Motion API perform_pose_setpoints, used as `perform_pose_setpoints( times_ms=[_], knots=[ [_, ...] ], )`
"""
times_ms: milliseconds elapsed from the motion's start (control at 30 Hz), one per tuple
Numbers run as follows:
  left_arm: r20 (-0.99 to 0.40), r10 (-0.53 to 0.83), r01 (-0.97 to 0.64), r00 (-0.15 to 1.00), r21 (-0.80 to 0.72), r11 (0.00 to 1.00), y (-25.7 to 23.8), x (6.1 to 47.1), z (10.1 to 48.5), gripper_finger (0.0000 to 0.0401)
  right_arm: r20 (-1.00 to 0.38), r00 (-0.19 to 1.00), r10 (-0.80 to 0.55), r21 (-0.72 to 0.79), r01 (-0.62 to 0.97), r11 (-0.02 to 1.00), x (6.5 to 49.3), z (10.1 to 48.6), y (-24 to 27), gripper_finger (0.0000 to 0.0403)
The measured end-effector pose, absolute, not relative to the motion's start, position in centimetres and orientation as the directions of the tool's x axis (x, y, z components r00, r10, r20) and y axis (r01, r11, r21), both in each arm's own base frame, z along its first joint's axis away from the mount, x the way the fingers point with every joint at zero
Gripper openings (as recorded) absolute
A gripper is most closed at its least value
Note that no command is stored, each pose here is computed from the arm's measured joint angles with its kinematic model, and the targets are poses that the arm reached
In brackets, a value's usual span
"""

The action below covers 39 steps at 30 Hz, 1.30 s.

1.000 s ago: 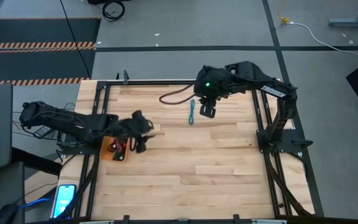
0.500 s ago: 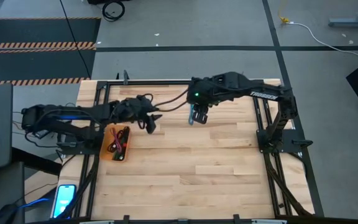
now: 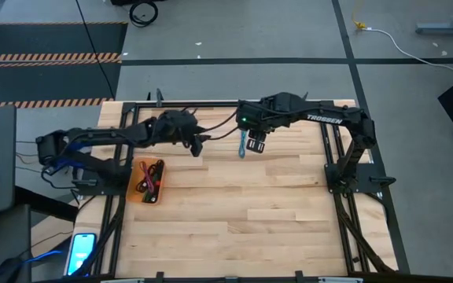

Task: Pick and place USB-C Cables
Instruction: Put the blue USB cable into the orange bin

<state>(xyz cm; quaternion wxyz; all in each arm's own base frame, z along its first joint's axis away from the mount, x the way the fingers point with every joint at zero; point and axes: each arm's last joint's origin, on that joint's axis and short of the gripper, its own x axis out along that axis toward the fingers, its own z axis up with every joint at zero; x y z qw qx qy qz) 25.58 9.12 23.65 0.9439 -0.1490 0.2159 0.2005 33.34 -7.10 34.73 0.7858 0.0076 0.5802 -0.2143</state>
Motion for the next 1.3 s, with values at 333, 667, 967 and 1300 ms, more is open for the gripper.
perform_pose_setpoints(
  times_ms=[333,667,967,1300],
  knots=[
    [-0.560,0.261,-0.392,0.786,-0.126,0.911,12.3,28.1,24.1,0.0171,-0.924,0.214,-0.317,-0.236,0.333,0.913,33.4,33.1,-8.0,0.0148],
    [-0.620,0.298,-0.297,0.726,0.107,0.949,13.1,27.3,28.1,0.0171,-0.898,0.360,-0.253,-0.118,0.358,0.926,35.0,28.7,-9.9,0.0148],
    [-0.381,0.349,-0.324,0.856,0.129,0.937,10.1,21.6,33.5,0.0171,-0.873,0.413,-0.258,0.053,0.608,0.792,34.5,25.5,-12.9,0.0148],
    [-0.229,0.242,-0.242,0.943,0.029,0.970,6.8,18.5,31.1,0.0171,-0.859,0.452,-0.242,0.181,0.708,0.682,33.9,22.7,-14.2,0.0136]
  ],
)
